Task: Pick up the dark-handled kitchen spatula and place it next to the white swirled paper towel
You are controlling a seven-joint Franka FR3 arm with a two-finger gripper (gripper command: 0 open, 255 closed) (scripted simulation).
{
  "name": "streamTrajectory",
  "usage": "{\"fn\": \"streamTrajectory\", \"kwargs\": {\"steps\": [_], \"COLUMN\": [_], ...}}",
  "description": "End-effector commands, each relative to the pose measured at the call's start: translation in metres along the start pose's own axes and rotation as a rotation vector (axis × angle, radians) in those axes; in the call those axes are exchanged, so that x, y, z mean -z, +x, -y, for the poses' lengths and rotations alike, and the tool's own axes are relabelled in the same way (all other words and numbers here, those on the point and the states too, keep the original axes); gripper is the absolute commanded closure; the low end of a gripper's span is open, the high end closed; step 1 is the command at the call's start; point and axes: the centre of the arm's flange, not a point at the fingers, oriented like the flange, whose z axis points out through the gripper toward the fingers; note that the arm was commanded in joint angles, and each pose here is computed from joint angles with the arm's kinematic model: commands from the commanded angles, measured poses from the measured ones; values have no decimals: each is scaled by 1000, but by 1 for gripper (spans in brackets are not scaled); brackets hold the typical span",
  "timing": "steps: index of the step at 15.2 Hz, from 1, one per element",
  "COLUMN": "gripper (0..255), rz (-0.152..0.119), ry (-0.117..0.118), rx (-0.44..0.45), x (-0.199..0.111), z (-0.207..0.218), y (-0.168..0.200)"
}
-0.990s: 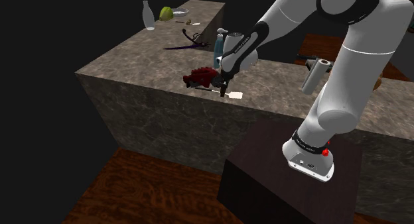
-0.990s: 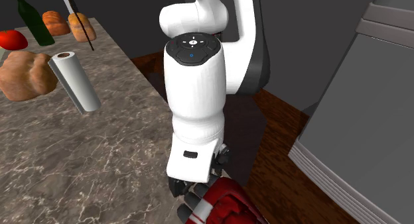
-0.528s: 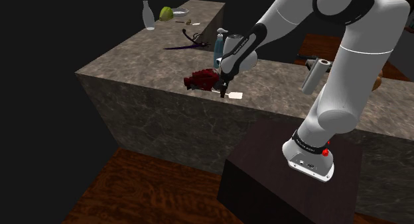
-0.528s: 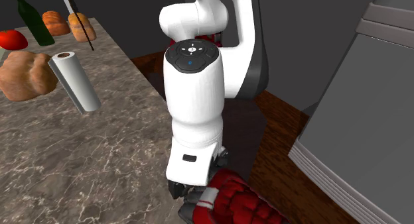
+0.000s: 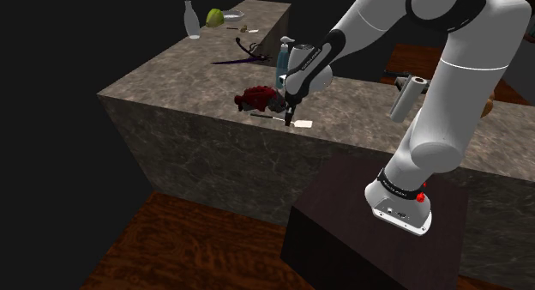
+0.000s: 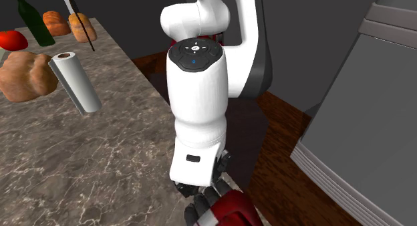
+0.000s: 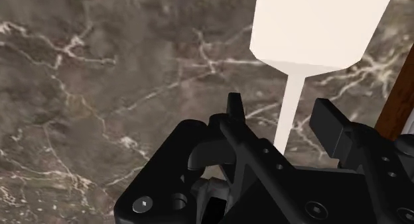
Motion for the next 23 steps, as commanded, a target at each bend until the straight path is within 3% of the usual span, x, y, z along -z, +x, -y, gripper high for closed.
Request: {"fn": "streamTrajectory", "kwargs": {"steps": [1,4,23], "gripper": [255,255,255], "rz": [-2,-2,-2], "ry": [-5,-5,-5], "rx": [-4,-4,-4], "x": [-2,-2,98], "z": [-2,-2,-3], "y": [-1,-1,5]}}
